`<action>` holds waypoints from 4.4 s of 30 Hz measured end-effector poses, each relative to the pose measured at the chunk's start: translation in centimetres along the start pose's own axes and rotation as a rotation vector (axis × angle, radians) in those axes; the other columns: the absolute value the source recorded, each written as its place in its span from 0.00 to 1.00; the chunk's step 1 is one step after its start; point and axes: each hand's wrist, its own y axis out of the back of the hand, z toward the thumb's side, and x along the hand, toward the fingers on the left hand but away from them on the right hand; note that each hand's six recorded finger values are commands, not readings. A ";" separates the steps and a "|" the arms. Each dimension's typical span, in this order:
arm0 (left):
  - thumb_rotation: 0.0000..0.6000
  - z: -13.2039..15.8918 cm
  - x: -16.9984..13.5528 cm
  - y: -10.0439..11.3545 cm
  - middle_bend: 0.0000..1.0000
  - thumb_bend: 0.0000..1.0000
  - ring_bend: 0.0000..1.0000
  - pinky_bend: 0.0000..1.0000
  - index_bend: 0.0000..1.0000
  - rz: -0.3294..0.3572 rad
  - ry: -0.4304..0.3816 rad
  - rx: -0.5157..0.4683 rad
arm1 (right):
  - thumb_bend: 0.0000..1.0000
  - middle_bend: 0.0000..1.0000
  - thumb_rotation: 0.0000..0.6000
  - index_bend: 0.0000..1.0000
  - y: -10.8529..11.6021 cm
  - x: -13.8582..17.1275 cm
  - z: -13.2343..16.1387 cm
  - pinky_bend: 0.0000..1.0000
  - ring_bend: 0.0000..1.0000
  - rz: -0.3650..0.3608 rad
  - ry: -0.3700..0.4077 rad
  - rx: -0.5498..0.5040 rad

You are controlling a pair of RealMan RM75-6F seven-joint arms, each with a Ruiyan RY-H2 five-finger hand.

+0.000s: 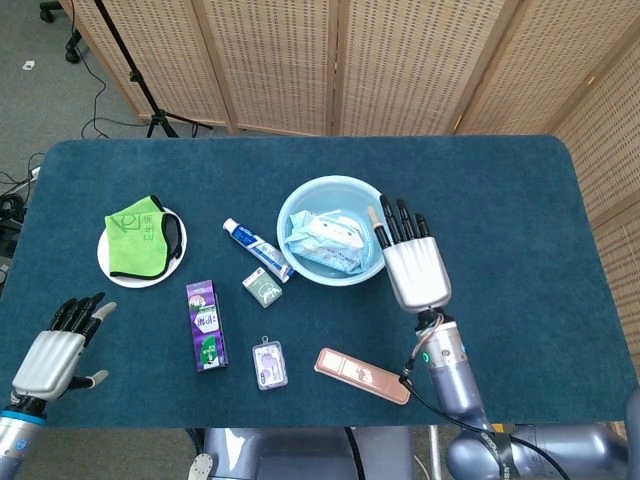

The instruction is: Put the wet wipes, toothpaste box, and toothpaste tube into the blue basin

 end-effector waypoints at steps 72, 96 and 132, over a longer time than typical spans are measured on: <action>1.00 4.3 6.8 2.5 0.00 0.12 0.00 0.00 0.00 -0.216 -0.137 0.135 | 0.21 0.02 1.00 0.12 -10.5 17.7 -16.4 0.20 0.00 0.269 -0.199 -0.252; 1.00 13.1 12.5 -1.2 0.00 0.13 0.00 0.00 0.00 -0.350 -0.341 0.356 | 0.21 0.02 1.00 0.13 -9.6 17.6 -17.5 0.20 0.00 0.240 -0.226 -0.305; 1.00 14.0 11.6 -5.5 0.25 0.25 0.27 0.28 0.55 -0.312 -0.370 0.503 | 0.21 0.03 1.00 0.13 -8.9 17.6 -18.0 0.20 0.00 0.219 -0.241 -0.338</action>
